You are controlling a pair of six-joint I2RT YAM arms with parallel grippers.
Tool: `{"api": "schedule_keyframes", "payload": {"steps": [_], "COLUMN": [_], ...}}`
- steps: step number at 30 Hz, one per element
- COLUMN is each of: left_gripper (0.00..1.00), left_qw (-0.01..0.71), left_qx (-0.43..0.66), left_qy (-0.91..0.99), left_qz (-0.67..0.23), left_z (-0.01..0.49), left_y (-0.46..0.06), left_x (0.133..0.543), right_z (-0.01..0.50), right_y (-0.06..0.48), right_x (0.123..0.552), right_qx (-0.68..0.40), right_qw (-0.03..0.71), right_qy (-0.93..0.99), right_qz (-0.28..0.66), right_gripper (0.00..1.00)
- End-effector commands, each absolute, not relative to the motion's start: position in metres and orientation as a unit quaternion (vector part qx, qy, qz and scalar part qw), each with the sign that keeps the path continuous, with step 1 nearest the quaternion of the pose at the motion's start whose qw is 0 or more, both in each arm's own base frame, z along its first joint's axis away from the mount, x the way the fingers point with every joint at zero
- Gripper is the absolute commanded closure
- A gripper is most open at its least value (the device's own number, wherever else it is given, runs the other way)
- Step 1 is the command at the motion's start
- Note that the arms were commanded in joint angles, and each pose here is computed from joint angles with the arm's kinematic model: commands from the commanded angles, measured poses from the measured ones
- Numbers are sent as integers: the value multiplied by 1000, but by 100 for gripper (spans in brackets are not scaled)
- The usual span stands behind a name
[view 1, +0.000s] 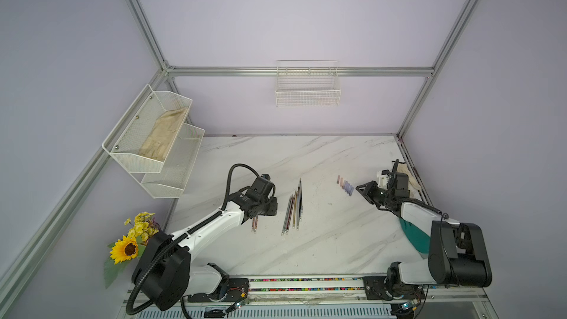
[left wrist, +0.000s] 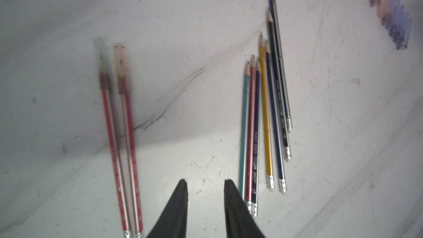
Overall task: Remove the protective cover of the pencils
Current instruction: Pick up the pencil from the center of the board.
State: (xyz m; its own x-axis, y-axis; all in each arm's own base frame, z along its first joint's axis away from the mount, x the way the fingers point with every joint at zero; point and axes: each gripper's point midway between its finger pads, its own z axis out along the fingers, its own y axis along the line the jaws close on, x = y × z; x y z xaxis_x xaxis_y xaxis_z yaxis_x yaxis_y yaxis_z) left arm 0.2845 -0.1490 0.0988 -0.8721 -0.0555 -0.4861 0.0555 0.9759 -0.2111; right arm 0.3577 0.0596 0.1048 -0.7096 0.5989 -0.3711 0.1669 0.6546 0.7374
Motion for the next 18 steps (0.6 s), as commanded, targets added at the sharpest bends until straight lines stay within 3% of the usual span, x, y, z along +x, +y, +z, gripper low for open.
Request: {"api": "schedule_keyframes", "payload": {"steps": [1,6,18], "left_gripper": [71,74,76], "left_qw": [224,206,210], "left_qx": [-65,-109,-105], "left_qy": [968,970,971], "left_qz": [-93,-66,-57], "left_z": [67,44,41], "left_y": [-117,-97,-94], "left_x": [270,266,268], "right_z": [116,130,127], "right_y": [67,80,89], "right_x": [349,345,344], "right_qx": [207,195,196], "right_qw": [323,321,309], "right_qy": [861,853,850], "right_qz": [335,361,380], "right_gripper": [74,74,74]}}
